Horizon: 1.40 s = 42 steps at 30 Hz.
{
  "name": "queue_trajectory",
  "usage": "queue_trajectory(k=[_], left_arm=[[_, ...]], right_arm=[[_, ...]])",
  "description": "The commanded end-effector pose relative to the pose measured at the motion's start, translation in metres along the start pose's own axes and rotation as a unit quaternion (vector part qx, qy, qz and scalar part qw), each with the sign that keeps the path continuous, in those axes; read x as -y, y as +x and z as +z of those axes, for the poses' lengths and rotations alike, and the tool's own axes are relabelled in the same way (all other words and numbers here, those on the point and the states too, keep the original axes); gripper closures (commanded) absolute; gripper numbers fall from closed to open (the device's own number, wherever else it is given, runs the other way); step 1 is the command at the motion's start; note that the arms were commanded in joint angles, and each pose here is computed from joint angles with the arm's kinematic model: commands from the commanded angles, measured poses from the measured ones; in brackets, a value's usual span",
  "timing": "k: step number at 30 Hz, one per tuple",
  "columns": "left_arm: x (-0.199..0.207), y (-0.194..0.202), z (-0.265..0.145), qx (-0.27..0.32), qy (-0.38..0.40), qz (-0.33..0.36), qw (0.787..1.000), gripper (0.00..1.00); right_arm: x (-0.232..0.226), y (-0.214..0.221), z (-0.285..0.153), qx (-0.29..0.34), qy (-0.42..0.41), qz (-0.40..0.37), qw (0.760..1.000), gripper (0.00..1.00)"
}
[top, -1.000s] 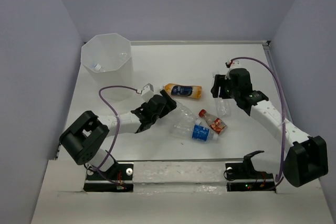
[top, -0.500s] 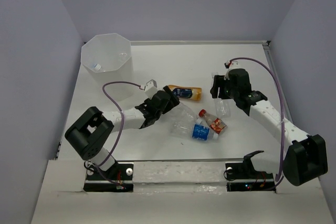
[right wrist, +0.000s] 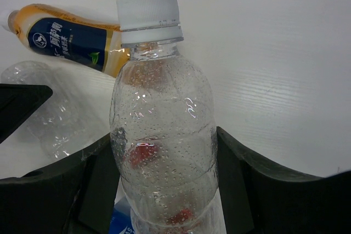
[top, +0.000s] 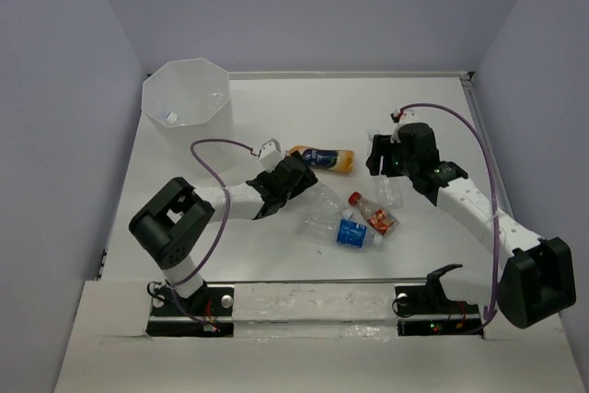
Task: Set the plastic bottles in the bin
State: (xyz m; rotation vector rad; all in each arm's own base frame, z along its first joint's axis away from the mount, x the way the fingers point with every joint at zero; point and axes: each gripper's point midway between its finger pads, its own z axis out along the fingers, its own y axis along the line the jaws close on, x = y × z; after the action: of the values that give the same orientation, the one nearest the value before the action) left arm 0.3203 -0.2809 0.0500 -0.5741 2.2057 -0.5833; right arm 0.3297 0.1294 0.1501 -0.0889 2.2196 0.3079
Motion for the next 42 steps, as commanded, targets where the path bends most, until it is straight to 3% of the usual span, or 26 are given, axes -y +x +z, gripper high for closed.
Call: queue_trajectory(k=[1,10,11,25,33,35,42], left_arm=[[-0.001,-0.008,0.003,0.025,-0.010,0.005,1.000,0.08],[-0.019,-0.013,0.001,0.046,-0.035,0.005,0.998,0.26],[-0.021,-0.016,-0.001,0.054,-0.037,0.003,0.998,0.34],[-0.018,-0.069,-0.053,0.140,-0.007,-0.030,0.990,0.47],[0.016,-0.170,-0.159,0.275,0.059,-0.033,0.959,0.50],[0.034,-0.205,-0.197,0.315,0.085,-0.035,0.945,0.50],[0.040,-0.335,-0.304,0.479,0.012,0.007,0.878,0.51]], right_arm=[[-0.015,-0.019,-0.006,0.038,-0.029,-0.006,0.999,0.49],[-0.026,-0.021,-0.010,0.043,-0.049,-0.008,0.998,0.50],[-0.035,-0.023,-0.013,0.045,-0.067,-0.010,0.997,0.50],[-0.097,-0.046,-0.043,0.085,-0.151,-0.034,0.984,0.50],[-0.115,-0.067,-0.074,0.133,-0.202,-0.024,0.970,0.51],[-0.115,-0.070,-0.079,0.141,-0.206,-0.023,0.968,0.51],[-0.118,-0.068,-0.088,0.145,-0.220,-0.023,0.964,0.51]])
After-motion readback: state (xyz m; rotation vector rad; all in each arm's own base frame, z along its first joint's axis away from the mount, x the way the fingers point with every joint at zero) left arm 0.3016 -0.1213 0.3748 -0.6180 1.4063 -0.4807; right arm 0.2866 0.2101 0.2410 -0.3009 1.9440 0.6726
